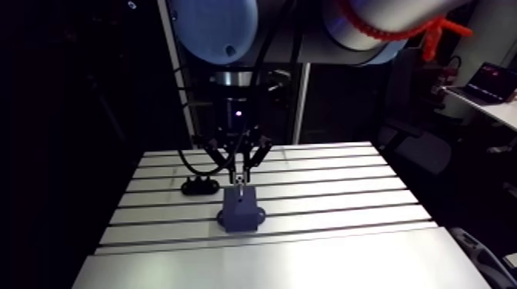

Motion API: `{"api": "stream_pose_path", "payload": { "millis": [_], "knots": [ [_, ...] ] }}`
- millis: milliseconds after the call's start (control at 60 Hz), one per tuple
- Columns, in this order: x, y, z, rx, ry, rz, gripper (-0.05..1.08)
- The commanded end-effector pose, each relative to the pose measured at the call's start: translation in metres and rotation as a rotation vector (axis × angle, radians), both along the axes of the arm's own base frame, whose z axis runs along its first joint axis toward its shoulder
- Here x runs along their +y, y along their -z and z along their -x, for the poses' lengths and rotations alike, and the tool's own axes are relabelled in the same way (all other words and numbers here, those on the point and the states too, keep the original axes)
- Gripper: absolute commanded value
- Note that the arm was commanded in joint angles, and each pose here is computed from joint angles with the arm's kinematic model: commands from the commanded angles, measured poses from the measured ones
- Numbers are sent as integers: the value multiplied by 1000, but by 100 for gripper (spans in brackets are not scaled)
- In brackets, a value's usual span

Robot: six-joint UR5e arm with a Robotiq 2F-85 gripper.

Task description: Pick up the M10 bolt and insert it into the hole until fully seated.

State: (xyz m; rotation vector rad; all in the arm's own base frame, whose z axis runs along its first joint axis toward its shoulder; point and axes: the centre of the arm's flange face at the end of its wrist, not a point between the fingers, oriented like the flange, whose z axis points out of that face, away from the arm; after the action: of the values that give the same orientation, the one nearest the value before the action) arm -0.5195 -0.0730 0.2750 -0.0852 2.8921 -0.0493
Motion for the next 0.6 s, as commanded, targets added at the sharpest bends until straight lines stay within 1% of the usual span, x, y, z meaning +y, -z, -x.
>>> {"api": "stream_pose_path", "payload": {
  "millis": [17, 483, 600],
  "knots": [
    [0, 2, 1, -4, -1, -1, 108],
    [-1, 6, 1, -10, -2, 2, 108],
    [-1, 9, 1, -17, 0, 2, 108]
  ]
}}
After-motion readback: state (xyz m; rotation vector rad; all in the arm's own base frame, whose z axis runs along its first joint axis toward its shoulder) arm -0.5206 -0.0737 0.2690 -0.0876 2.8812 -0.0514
